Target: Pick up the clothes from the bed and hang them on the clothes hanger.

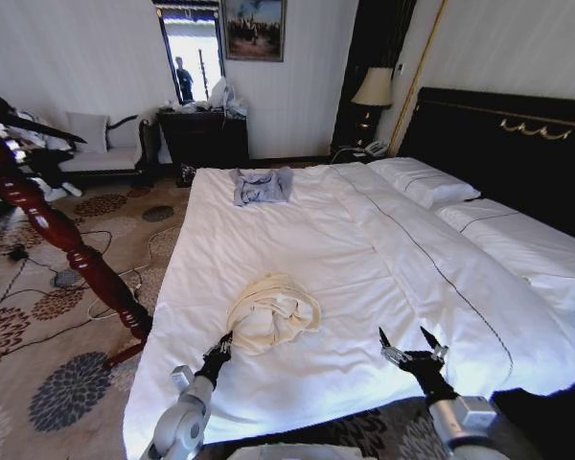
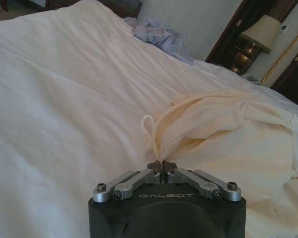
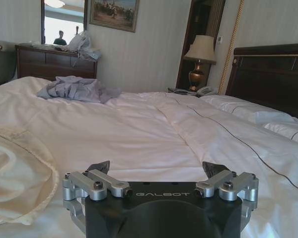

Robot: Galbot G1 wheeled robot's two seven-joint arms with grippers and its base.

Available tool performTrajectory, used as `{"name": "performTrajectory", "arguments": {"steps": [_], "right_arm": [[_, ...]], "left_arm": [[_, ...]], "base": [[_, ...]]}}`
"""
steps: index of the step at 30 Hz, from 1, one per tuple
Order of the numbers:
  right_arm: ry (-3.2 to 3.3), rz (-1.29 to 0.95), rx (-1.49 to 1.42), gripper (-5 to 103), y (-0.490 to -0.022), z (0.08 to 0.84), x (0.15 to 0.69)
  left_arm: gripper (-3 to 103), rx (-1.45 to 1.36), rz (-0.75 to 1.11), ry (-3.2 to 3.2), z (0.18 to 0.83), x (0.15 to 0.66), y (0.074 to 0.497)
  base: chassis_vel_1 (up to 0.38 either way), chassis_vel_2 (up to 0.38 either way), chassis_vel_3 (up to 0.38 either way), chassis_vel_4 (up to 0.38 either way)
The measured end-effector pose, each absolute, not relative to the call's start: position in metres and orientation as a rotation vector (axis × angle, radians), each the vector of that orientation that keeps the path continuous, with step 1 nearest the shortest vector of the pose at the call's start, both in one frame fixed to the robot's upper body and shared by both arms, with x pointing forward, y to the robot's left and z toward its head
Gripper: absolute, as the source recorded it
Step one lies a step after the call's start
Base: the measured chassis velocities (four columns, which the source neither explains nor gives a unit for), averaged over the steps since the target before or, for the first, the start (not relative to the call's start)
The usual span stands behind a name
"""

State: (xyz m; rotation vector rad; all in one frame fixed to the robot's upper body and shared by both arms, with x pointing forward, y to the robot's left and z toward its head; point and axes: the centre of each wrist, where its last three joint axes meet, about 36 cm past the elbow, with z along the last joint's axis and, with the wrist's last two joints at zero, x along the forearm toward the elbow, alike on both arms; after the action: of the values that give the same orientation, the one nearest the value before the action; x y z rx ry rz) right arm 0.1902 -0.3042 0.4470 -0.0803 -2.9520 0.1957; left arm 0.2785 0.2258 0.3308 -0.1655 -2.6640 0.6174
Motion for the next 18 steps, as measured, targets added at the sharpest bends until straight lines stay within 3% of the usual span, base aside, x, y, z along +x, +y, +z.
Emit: {"name": "performTrajectory", "arguments": {"steps": [11, 18], "right_arm": [[-2.963, 0.121, -0.081, 100, -0.306, 0.45, 0.198], [-2.942, -0.15, -0.013, 100, -0.311, 0.455, 0.227]], "left_arm": [[1, -0.207, 0.474, -2.786, 0.358, 0.287, 0.238], [1, -0.182, 0.211, -2.986, 0.429, 0.286, 0.296]], "base": [[0.0, 0.0, 0.0, 0.0], [0.0, 0.0, 0.0, 0.0]]}}
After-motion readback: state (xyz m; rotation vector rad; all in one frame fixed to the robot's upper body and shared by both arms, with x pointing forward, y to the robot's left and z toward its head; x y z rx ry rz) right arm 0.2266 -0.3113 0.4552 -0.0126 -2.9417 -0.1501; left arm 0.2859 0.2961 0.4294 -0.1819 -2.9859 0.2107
